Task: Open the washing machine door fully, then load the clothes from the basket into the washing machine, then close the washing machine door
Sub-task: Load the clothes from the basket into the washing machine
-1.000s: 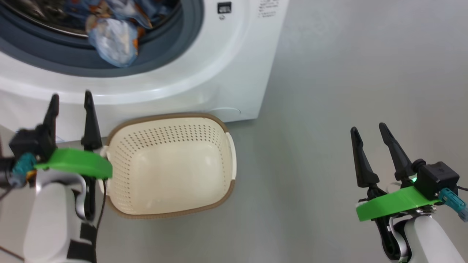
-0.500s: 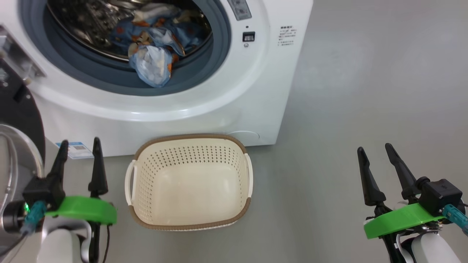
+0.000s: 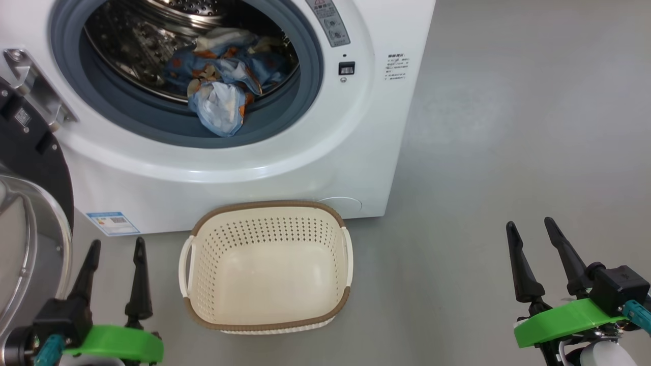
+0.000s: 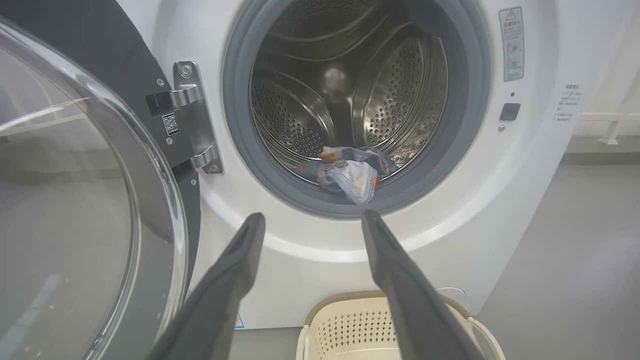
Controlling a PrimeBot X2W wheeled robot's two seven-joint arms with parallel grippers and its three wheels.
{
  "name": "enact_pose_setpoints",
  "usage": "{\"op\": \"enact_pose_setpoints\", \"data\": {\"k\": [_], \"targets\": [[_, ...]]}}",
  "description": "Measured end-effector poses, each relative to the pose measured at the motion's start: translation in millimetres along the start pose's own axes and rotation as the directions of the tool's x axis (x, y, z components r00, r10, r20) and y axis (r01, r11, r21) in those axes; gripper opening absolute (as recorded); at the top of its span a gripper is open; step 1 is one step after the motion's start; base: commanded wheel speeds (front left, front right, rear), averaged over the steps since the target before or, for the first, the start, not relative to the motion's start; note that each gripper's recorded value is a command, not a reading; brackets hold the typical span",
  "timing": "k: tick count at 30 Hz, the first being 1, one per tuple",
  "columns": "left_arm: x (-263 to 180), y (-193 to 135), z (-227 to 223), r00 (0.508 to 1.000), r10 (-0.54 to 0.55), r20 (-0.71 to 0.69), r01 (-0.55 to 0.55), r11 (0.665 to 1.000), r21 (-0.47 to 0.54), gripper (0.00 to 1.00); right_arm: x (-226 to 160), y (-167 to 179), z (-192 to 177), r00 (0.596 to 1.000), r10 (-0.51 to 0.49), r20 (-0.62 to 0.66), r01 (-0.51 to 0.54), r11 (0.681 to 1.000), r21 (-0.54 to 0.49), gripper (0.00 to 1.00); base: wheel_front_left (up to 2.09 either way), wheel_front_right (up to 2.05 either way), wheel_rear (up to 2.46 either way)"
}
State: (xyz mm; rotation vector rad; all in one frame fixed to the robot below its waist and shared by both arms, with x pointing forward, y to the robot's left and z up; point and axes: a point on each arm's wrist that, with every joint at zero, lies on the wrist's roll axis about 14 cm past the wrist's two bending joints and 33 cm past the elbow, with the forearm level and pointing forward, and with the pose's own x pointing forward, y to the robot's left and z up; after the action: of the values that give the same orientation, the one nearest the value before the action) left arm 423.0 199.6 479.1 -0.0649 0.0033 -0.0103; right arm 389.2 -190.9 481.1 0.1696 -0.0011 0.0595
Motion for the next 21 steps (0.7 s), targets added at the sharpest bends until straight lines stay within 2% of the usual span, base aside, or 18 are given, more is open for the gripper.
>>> {"op": "enact_pose_setpoints", "data": {"k": [21], "targets": [[-15,2,5,1.000,0.009,0.018,-0.008,1.000,-0.017,1.00,-7,0,2,1.000,-0.004,0.006,0.004,1.000,-0.001,1.00,0.00,0.00,0.00]]}}
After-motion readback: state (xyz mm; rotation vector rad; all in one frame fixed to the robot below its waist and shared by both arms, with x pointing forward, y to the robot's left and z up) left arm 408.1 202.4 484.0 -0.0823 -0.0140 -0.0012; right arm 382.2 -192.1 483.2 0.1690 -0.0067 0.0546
